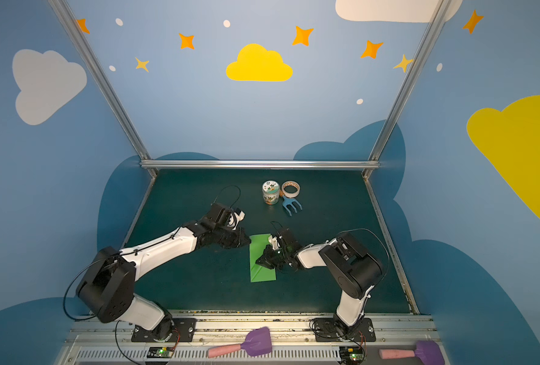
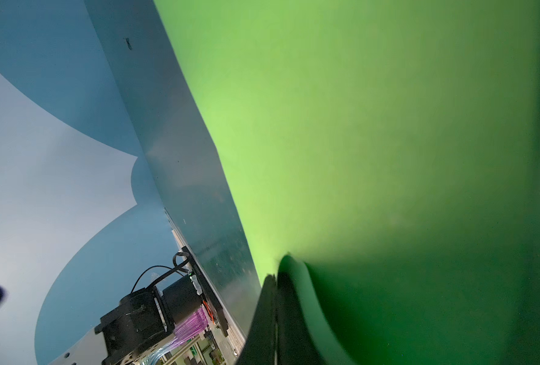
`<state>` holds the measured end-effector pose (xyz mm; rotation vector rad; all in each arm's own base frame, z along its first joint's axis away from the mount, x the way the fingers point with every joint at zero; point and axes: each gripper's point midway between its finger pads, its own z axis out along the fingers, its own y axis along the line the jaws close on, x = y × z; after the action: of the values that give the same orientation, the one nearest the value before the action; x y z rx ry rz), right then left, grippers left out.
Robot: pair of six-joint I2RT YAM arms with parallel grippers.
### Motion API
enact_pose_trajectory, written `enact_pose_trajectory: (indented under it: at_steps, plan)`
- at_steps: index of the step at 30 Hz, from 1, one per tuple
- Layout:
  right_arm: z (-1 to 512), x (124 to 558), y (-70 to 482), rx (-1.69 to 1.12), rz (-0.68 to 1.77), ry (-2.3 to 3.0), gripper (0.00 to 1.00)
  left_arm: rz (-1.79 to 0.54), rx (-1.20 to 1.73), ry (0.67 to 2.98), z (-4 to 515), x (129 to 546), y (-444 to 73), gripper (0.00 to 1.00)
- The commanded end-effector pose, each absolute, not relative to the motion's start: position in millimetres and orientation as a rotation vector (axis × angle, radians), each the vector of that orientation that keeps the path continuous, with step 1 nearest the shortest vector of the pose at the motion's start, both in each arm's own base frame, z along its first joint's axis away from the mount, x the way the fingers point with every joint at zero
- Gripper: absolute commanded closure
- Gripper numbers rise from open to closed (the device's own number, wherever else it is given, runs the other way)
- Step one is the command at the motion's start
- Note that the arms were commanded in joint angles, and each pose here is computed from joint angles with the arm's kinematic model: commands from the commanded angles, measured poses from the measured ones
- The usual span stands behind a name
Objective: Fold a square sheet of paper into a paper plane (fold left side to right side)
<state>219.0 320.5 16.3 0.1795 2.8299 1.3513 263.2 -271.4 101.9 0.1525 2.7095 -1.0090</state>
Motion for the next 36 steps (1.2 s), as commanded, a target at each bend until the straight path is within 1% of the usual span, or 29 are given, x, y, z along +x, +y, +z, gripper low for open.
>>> enact_pose_trajectory:
  at_steps: [1,5,9,20,36]
  plan:
    - [-28.2,207.4,290.9,0.313,1.106,2.957,1.0,-1.046,0.189,2.724,99.4,233.2,-276.1,0.96]
    - [-30.4,206.3,289.1,0.321,1.097,2.963,1.0,-1.021,0.233,2.749,86.7,204.6,-279.1,0.96]
    - [-30.9,206.3,289.2,0.324,1.096,2.964,1.0,-1.039,0.247,2.764,74.3,192.4,-286.6,0.96]
    - [-31.5,205.5,287.2,0.329,1.087,2.965,1.0,-1.031,0.303,2.799,54.0,194.0,-305.5,0.97]
    - [-33.0,203.9,286.6,0.332,1.091,2.968,1.0,-0.921,0.307,2.86,25.7,191.9,-294.6,0.96]
